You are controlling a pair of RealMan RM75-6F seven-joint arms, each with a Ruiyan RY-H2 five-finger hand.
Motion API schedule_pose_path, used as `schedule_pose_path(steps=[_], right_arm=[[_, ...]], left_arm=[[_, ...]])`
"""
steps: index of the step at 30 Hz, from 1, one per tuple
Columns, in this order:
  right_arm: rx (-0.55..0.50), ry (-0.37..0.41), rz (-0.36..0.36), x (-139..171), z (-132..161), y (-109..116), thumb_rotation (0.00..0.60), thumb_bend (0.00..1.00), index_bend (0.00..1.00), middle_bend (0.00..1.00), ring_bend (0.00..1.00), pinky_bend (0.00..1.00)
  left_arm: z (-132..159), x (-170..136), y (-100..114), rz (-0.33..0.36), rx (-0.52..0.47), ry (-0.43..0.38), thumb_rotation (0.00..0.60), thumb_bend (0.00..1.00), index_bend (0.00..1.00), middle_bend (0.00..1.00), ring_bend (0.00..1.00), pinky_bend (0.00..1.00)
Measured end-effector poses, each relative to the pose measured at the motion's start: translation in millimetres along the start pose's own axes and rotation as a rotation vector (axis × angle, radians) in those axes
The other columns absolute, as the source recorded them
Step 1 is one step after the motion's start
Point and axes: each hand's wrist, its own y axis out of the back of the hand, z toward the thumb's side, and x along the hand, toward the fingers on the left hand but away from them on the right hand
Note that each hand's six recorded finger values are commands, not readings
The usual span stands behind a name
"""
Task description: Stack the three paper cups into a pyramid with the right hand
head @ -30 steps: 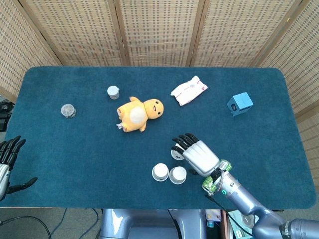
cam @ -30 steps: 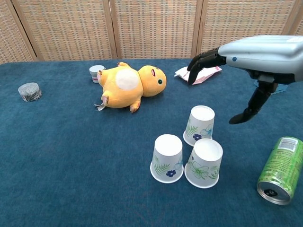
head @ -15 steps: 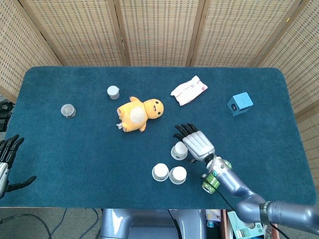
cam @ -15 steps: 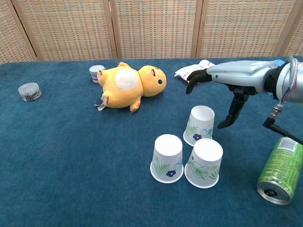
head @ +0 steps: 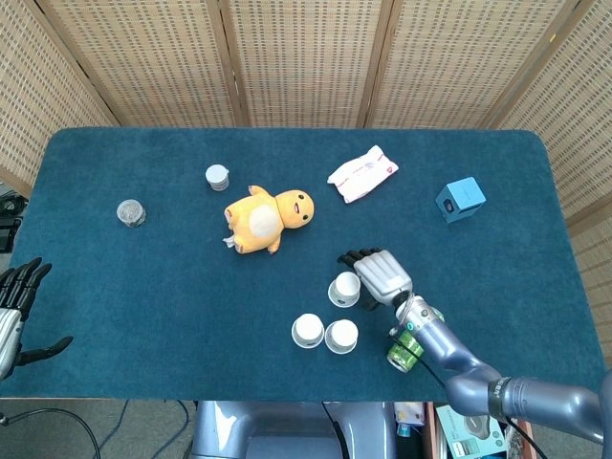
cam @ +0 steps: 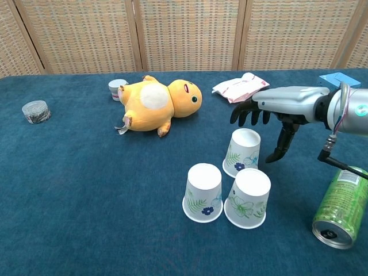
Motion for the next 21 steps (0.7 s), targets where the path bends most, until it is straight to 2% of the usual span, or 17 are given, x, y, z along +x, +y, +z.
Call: schedule_pose_path(steps=[3,8,11,16,21], right_arm=[[-0.001,0.008,-0.008,-3.7,1.9,-3.1,0.6,0.16,0.37,0.43,0.39,0.38],[-0.016,0.013,-0.036,-10.4,2.9,-6.9,0.6,0.24,0.48,0.52,0.45,0.38],[-0.027,0.017,-0.043,-10.6,3.4,-7.3,0.6,0.29,0.51,0.54,0.47,0.38],[-0.035,0.032,-0.059,-5.5,6.2,-2.4,0.6,0.29,0.51,0.54,0.47,0.38],[-0.042,0.07,-0.092,7.6,16.2,16.2,0.6,0.29,0.51,0.54,0.47,0.38]], left_arm=[[-0.8,0.7,-0.2,0.0,-0.001,0.005,0.6,0.02,0.0,0.0,0.0,0.0],[-1.7,1.4,-0.1,-0.001,-0.002,0.008,0.6,0.02,0.0,0.0,0.0,0.0],[-1.7,1.6,-0.4,-0.002,-0.003,0.008,0.6,0.02,0.0,0.0,0.0,0.0],[-0.9,1.5,-0.9,-0.005,-0.004,0.004,0.6,0.02,0.0,0.0,0.0,0.0],[-0.3,1.7,-0.3,-0.006,-0.01,0.002,0.6,0.02,0.0,0.0,0.0,0.0]])
